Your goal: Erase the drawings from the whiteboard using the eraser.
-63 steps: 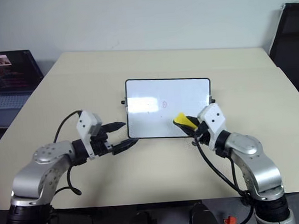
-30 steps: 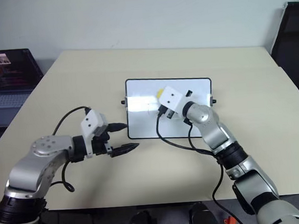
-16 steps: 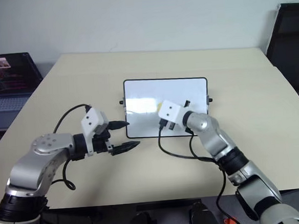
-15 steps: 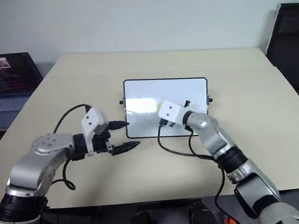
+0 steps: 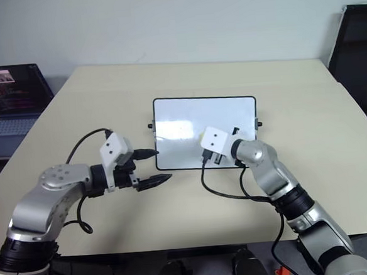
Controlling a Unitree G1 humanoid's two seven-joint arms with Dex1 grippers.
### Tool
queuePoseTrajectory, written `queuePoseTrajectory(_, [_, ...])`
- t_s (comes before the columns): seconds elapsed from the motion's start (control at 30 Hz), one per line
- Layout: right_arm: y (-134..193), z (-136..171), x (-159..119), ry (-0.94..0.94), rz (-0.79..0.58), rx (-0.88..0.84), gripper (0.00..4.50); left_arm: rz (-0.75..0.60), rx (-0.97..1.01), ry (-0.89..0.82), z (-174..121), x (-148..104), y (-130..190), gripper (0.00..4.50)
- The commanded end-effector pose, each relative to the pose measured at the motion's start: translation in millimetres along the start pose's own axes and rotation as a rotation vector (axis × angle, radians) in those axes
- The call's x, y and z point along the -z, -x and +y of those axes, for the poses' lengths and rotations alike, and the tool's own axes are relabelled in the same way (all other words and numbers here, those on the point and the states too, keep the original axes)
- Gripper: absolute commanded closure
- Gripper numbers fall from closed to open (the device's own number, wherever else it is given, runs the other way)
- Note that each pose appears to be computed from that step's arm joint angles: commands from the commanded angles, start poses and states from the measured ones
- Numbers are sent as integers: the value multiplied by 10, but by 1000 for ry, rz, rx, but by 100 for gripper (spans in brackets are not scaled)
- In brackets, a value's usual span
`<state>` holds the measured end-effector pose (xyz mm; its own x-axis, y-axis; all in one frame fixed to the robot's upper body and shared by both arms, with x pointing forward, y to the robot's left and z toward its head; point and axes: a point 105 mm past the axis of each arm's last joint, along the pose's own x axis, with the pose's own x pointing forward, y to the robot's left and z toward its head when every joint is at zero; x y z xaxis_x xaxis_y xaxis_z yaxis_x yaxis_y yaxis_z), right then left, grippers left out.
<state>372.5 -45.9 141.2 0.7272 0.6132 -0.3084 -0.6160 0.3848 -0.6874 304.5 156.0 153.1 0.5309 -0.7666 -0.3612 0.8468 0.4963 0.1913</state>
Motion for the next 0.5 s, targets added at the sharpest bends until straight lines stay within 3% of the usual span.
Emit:
queuePoseTrajectory(0.03, [69, -212, -12, -37, -6, 122, 351, -18, -14, -20, 32, -51, 32, 0])
queuePoseTrajectory(0.13, [224, -323, -127, -201, -93, 160, 351, -25, -43, 11, 75, -14, 91, 0])
queuePoseTrajectory(0.27, [420, -243, -268, -339, -186, 82, 351, -63, -67, 68, 108, 10, 206, 0])
queuePoseTrajectory(0.5, [765, 130, -388, -414, -259, -113, 351, -75, -199, 119, 270, 157, 474, 0])
